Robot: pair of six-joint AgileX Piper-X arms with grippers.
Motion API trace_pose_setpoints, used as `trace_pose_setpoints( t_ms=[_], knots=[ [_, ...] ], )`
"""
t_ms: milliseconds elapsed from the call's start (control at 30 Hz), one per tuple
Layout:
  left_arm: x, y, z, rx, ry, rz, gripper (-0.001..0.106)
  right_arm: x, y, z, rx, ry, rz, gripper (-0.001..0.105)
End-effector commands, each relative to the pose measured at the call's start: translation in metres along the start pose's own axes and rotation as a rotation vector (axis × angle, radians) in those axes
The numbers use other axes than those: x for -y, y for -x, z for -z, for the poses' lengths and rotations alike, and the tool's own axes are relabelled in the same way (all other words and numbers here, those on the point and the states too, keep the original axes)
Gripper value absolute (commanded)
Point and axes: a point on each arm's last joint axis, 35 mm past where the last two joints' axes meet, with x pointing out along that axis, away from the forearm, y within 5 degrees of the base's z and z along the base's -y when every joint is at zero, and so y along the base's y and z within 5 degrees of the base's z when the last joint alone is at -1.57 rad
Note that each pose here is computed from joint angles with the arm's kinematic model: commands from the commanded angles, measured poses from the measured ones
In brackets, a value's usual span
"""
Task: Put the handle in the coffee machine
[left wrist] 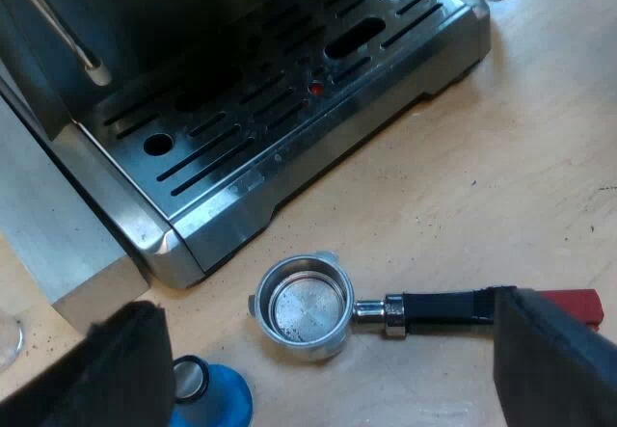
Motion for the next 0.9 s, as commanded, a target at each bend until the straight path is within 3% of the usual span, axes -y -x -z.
trace_pose_setpoints(
  t_ms=[33, 167, 300, 467, 567, 733, 800, 900],
  knots=[
    [0.001, 0.001, -0.003, 0.023, -0.010, 0.008, 0.069, -0.001, -0.001, -0.004, 0.005, 0.004, -0.003, 0.070],
    [0.001, 0.001, -0.005, 0.038, -0.014, 0.008, 0.069, -0.002, -0.004, -0.009, 0.033, 0.031, -0.006, 0.070],
    [0.002, 0.001, -0.005, 0.034, -0.021, 0.046, 0.069, -0.019, -0.007, -0.012, 0.059, 0.164, -0.012, 0.070],
    [0.003, -0.006, 0.002, -0.025, -0.004, 0.140, 0.069, -0.044, -0.015, -0.012, 0.109, 0.296, 0.089, 0.070],
    [0.001, -0.015, 0.010, -0.104, 0.015, 0.141, 0.069, -0.052, -0.021, -0.010, 0.128, 0.298, 0.084, 0.070],
    [-0.004, -0.032, 0.020, -0.184, -0.026, 0.145, 0.069, -0.053, -0.029, -0.007, 0.124, 0.253, 0.076, 0.070],
    [-0.005, -0.041, 0.024, -0.220, -0.068, 0.191, 0.069, -0.052, -0.035, -0.007, 0.112, 0.238, 0.077, 0.070],
    [-0.005, -0.047, 0.025, -0.247, -0.077, 0.256, 0.069, -0.053, -0.040, -0.009, 0.095, 0.239, 0.080, 0.070]
  ],
)
